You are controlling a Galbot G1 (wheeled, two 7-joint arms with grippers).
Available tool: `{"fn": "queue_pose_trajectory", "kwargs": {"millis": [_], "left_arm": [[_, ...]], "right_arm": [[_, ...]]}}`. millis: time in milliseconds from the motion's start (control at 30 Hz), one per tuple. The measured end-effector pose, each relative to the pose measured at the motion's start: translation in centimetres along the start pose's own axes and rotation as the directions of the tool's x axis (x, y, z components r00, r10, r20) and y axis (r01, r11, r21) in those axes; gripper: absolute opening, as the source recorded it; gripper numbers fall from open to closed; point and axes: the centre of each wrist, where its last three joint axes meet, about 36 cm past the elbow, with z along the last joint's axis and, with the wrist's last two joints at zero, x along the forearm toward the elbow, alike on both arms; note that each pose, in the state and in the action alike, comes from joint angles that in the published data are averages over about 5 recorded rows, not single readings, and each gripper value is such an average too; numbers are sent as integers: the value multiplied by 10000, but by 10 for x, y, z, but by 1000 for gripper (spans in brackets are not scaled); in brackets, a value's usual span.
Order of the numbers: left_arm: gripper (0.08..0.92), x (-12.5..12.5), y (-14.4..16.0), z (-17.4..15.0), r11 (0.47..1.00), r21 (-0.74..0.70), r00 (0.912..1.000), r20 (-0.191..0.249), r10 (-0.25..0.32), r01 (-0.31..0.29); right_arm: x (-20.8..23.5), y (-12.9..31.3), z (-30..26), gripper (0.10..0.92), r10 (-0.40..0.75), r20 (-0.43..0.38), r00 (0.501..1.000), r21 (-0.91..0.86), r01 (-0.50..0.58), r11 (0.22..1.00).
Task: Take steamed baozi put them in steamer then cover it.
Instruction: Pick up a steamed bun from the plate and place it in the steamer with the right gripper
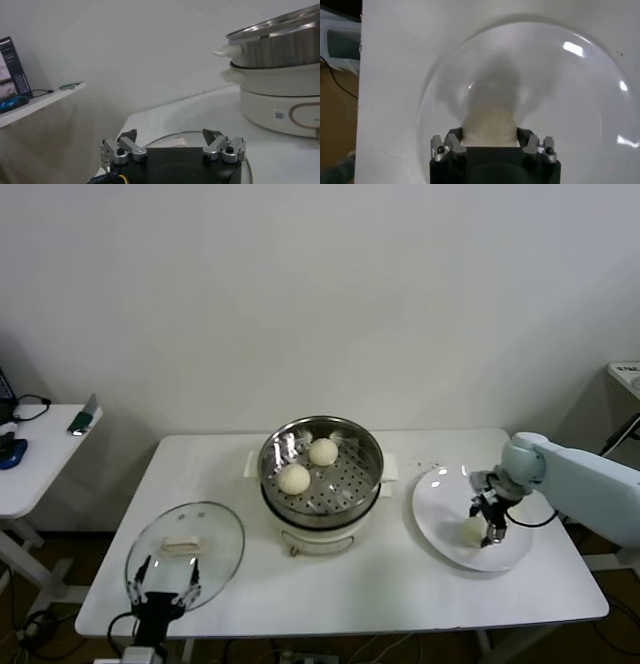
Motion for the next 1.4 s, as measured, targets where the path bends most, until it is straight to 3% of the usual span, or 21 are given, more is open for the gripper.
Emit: {"fn": "queue_pose_trajectory", "kwargs": {"millis": [333, 533, 700, 900, 1133, 1400], "left_arm": [[823, 6, 0, -1, 9999, -75, 10000, -52, 73, -74], [823, 8, 1, 0, 9999, -130, 9999, -108, 76, -77], [823, 10, 0, 0, 9999, -114, 9998, -175, 72, -74], [823, 9, 3, -2, 9999, -147, 9998, -161, 78, -80], [823, 4, 11, -8, 9998, -183, 10000, -43, -27, 26], [823, 0, 12, -10, 9999, -171, 10000, -4, -19, 19]], "right_arm": [[113, -53, -57, 704, 930, 47, 9957, 3458, -889, 9341], [179, -73, -115, 711, 1451, 31, 9894, 5828, -1197, 8037], [205, -79, -173, 712, 1586, -14, 9873, 7457, -1046, 6580], [212, -81, -248, 716, 1775, -299, 9837, 8889, -551, 4548], [183, -73, -324, 721, 1721, -659, 9829, 9722, 244, 2329], [140, -58, -378, 721, 1293, -791, 9884, 9942, 688, 821]]}}
